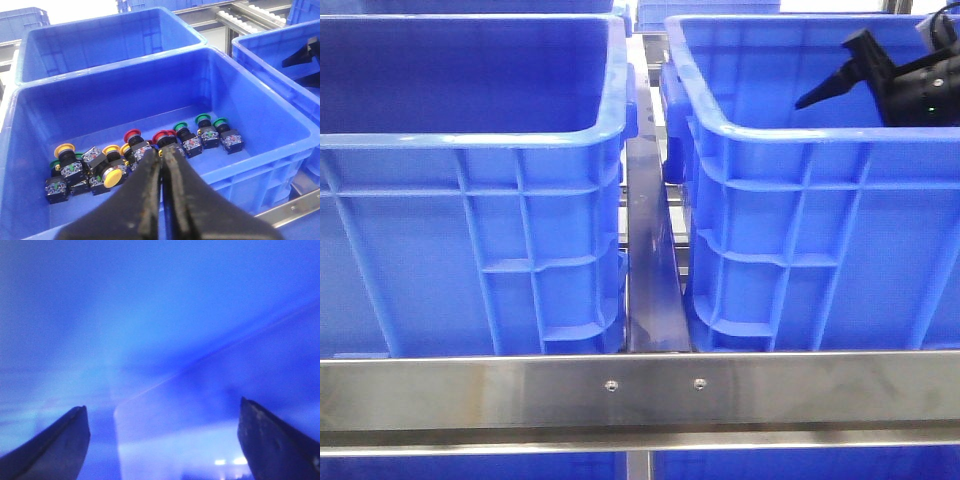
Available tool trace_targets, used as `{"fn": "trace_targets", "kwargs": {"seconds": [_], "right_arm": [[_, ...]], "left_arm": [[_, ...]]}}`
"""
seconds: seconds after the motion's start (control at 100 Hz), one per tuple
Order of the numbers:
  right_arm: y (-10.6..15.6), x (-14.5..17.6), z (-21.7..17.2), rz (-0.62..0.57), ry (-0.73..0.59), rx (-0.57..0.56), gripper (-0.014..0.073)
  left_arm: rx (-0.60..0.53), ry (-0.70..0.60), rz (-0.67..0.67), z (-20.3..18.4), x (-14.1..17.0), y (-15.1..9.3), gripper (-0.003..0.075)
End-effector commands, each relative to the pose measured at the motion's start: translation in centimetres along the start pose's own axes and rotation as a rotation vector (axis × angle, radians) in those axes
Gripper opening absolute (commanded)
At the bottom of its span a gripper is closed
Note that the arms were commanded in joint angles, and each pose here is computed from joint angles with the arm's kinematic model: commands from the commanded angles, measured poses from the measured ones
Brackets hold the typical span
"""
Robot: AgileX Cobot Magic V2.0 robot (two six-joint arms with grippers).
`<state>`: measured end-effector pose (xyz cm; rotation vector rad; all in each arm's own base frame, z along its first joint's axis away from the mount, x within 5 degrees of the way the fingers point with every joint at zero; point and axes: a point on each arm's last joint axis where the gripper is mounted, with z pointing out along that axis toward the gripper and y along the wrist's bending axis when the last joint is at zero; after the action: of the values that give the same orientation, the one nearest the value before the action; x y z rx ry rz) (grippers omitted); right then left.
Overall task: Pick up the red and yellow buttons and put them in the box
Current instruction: 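Lower the red button into the empty blue bin and open the right gripper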
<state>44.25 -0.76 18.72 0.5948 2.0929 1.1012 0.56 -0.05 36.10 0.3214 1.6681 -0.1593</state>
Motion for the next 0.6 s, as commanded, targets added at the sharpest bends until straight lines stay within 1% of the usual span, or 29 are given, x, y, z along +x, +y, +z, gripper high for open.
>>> {"fn": "trace_targets", "kwargs": {"seconds": [0.0, 0.23, 0.37, 0.59], "right_arm": [[3.2, -1.5, -2.0, -0.045, -0.032, -0.113, 0.0626], [3.4, -1.3, -2.3, -0.068, 0.009, -0.142, 0.0625], [4.4, -1.5, -3.2, -0.152, 0.004, -0.112, 0.0625], [7.3, -1.8, -5.9, -0.296, -0.036, -0.083, 0.0625]], "left_arm": [[-0.008, -0.089, -0.008, 0.0, -1.4, 0.1, -0.0019], [-0.008, -0.089, -0.008, 0.0, -1.4, 0.1, -0.0019], [-0.006, -0.089, -0.011, 0.0, -1.4, 0.1, -0.0019], [-0.006, -0.089, -0.011, 0.0, -1.4, 0.1, -0.0019]]}}
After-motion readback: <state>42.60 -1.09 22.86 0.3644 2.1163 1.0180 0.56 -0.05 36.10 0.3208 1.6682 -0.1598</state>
